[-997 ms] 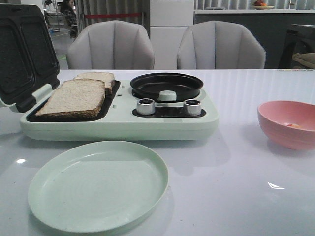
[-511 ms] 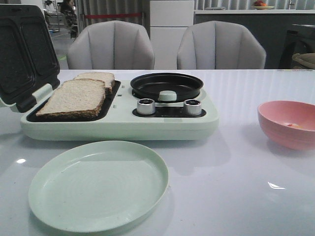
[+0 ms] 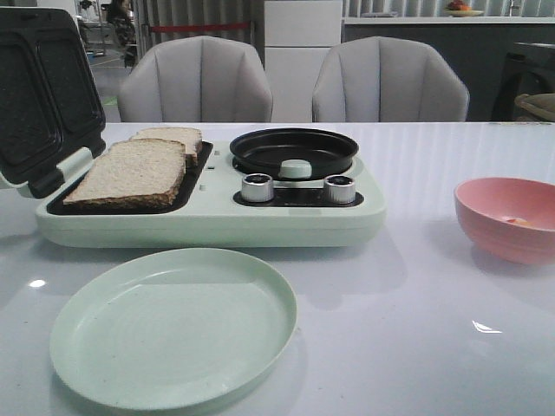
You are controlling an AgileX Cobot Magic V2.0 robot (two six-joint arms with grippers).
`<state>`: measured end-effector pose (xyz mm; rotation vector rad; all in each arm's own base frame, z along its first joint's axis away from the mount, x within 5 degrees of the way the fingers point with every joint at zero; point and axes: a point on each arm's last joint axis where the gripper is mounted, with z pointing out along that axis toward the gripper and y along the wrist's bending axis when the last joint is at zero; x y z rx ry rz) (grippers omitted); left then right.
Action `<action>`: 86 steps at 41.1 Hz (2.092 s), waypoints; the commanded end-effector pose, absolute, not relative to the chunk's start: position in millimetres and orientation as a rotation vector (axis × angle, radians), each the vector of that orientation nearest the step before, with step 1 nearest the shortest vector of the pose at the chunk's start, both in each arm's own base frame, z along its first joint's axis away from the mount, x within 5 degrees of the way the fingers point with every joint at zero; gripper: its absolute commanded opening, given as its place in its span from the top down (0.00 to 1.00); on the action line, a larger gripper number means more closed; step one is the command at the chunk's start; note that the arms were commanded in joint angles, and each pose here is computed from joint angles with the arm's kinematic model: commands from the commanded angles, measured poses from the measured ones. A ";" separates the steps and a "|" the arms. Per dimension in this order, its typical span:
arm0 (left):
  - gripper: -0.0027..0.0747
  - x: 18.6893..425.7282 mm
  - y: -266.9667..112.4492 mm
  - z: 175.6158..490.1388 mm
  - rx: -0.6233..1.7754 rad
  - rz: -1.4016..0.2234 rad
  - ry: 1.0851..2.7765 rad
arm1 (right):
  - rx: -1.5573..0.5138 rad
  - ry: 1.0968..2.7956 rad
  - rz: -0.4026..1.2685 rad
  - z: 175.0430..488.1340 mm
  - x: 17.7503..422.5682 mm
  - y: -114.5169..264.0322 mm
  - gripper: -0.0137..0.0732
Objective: Make breakfast with bread and shrimp
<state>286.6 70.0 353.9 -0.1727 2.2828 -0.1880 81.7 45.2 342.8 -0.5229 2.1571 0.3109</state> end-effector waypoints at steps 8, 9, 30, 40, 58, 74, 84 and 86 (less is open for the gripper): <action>0.84 327.8 84.7 365.4 -0.210 -0.180 2.166 | -0.497 2.061 0.314 356.3 84.5 45.3 0.25; 0.84 331.3 85.0 363.1 -0.209 -0.185 2.171 | -0.497 2.061 0.314 356.3 84.5 45.3 0.25; 0.84 392.0 52.5 343.6 -0.069 -0.301 2.240 | -0.497 2.061 0.314 356.3 84.5 45.3 0.25; 0.84 395.7 19.7 348.2 0.053 -0.331 2.232 | -0.498 2.062 0.314 356.2 84.4 45.3 0.25; 0.84 393.2 -39.5 349.0 0.216 -0.439 2.242 | -0.498 2.062 0.314 356.2 84.4 45.3 0.25; 0.84 383.3 -96.7 349.1 0.387 -0.514 2.232 | -0.498 2.062 0.314 356.2 84.4 45.3 0.25; 0.84 365.4 -130.3 361.6 0.534 -0.539 2.175 | -0.498 2.062 0.314 356.2 84.4 45.3 0.25; 0.84 359.3 -139.0 364.6 0.581 -0.545 2.160 | -0.498 2.062 0.314 356.2 84.4 45.3 0.25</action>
